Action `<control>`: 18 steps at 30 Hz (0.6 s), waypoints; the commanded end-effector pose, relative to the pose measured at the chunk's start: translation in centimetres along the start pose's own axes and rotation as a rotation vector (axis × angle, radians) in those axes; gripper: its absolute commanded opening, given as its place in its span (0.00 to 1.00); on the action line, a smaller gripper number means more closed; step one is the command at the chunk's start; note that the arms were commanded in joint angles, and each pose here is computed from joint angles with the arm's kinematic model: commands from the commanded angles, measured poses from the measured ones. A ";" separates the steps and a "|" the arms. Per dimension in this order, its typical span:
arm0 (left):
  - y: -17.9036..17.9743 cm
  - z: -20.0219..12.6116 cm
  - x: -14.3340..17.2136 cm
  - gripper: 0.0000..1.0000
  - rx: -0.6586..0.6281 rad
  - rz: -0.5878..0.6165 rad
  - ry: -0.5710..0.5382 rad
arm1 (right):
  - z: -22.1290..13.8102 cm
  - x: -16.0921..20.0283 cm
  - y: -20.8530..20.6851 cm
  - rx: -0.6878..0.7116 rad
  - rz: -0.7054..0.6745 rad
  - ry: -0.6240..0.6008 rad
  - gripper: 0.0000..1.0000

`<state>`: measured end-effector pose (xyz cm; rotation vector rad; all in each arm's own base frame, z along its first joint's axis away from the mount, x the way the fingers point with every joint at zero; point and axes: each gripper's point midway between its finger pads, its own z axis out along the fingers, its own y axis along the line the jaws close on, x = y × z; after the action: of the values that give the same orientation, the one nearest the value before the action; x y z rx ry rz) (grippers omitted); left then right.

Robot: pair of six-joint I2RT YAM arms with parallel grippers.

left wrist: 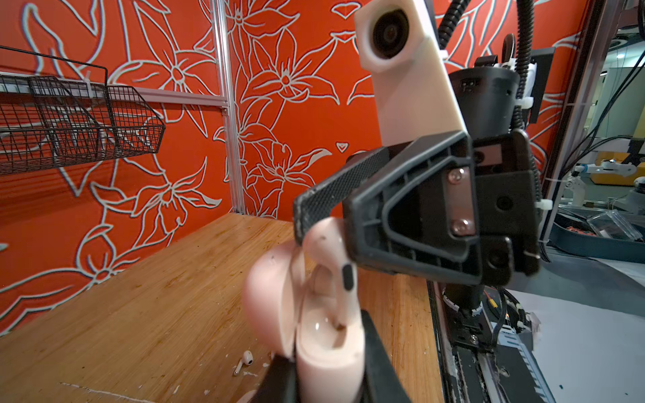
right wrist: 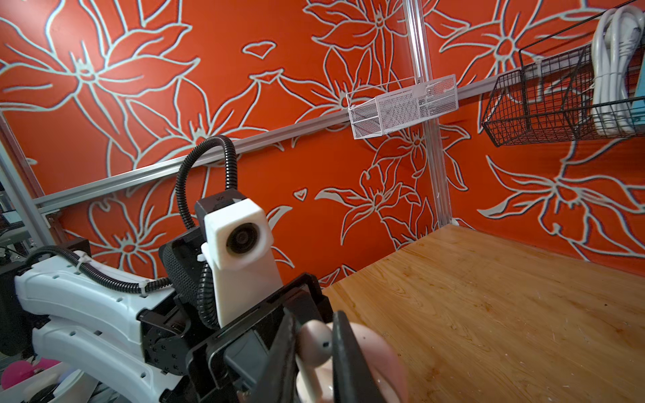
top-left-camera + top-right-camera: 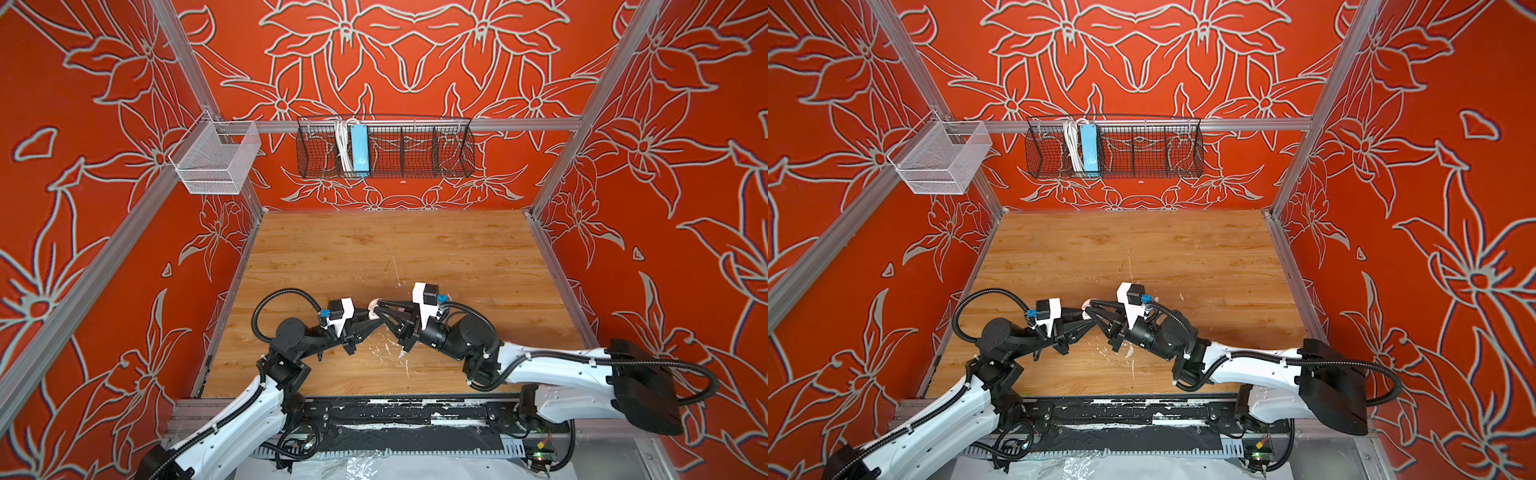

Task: Insert wireless bluetooth earbuds into charging case
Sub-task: Insert the wireless bluetooth earbud into the charging case.

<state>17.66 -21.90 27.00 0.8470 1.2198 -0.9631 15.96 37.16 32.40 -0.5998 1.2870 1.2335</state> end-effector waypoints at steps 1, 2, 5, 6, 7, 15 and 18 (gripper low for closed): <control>-0.3 0.0 -1.2 0.00 0.007 0.030 -0.034 | -0.4 -0.9 -0.2 0.024 -0.004 -0.049 0.06; -0.3 0.0 -1.2 0.00 0.008 0.030 -0.034 | -0.5 -1.0 -0.3 0.030 -0.006 -0.052 0.06; -0.3 -0.1 -1.2 0.00 0.007 0.031 -0.036 | -0.7 -0.9 -0.4 0.036 -0.002 -0.054 0.06; -0.3 -0.1 -1.2 0.00 0.005 0.032 -0.037 | -0.7 -0.8 -0.5 0.037 -0.001 -0.051 0.06; -0.3 -0.1 -1.1 0.00 0.005 0.031 -0.036 | -0.7 -0.7 -0.4 0.034 0.002 -0.050 0.06; -0.1 -0.3 -1.3 0.00 -0.017 0.033 -0.045 | -0.9 -0.1 -0.6 0.041 0.015 -0.042 0.05; 0.0 -0.5 -1.4 0.00 -0.030 0.038 -0.053 | -1.0 0.1 -0.9 0.056 0.026 -0.042 0.05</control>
<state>17.70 -21.59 27.23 0.8285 1.2204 -0.9486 16.26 36.40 32.26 -0.5496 1.2786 1.2231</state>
